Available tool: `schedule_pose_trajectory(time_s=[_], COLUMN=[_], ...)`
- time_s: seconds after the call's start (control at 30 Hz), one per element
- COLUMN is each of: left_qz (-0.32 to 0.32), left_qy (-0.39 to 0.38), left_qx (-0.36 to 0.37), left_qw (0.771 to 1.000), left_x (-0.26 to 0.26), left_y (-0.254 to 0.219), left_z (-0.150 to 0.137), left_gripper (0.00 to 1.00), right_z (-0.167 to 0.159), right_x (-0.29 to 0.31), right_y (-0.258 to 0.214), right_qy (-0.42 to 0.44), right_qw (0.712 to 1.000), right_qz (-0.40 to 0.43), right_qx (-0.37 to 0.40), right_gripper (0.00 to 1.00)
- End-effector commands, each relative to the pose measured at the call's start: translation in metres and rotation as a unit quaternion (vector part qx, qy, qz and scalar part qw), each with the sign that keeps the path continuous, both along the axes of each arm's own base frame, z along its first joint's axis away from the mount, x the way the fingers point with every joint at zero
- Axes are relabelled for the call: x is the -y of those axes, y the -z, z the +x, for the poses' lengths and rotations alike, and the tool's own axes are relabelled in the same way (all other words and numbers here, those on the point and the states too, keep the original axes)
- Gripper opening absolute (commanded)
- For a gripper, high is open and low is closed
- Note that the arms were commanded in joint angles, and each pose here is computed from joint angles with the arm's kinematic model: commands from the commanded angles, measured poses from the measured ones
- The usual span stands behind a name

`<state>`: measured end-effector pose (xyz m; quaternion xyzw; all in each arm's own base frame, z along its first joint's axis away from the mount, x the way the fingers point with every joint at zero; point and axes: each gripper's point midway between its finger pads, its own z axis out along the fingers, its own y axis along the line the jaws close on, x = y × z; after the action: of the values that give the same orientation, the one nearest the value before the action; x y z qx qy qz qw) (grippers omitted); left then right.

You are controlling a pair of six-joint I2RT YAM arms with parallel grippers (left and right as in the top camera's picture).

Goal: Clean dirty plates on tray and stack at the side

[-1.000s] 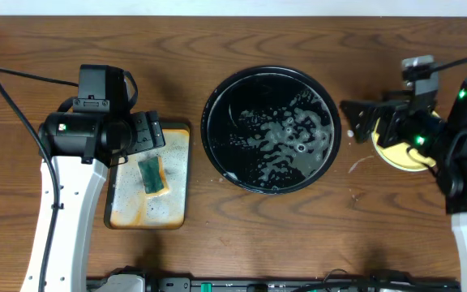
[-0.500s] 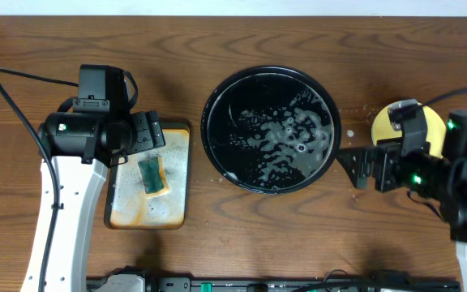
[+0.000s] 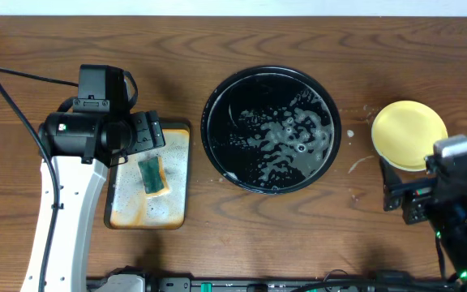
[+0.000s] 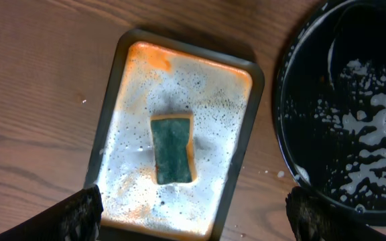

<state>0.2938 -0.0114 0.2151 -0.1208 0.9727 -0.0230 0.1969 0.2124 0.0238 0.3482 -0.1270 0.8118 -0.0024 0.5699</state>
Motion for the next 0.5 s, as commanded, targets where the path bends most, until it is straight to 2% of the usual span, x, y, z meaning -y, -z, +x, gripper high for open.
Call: schedule_pose_trajectory(time_s=[0.0,0.37,0.47], left_qz=[-0.001,-0.001,-0.001], left_qy=[0.004,0.004,0.005], left_qx=[0.006,0.006,0.006], left_qw=[1.000,1.000,1.000], left_x=[0.001,0.001,0.001], left_y=[-0.004,-0.004,-0.004], left_z=[0.002,0.002,0.002], left_gripper=[0.88,0.88,0.88], right_z=[0.003,-0.002,-0.003], right_x=[-0.002,-0.038,-0.042], right_y=[0.032,0.156,0.179], right_qy=[-0.025,-0.126,-0.135], right_qw=[0.998,0.991,0.989], right_qz=[-0.056,-0.020,-0.023], right_qx=[0.015,0.031,0.057], right_gripper=[0.99,0.99,0.99])
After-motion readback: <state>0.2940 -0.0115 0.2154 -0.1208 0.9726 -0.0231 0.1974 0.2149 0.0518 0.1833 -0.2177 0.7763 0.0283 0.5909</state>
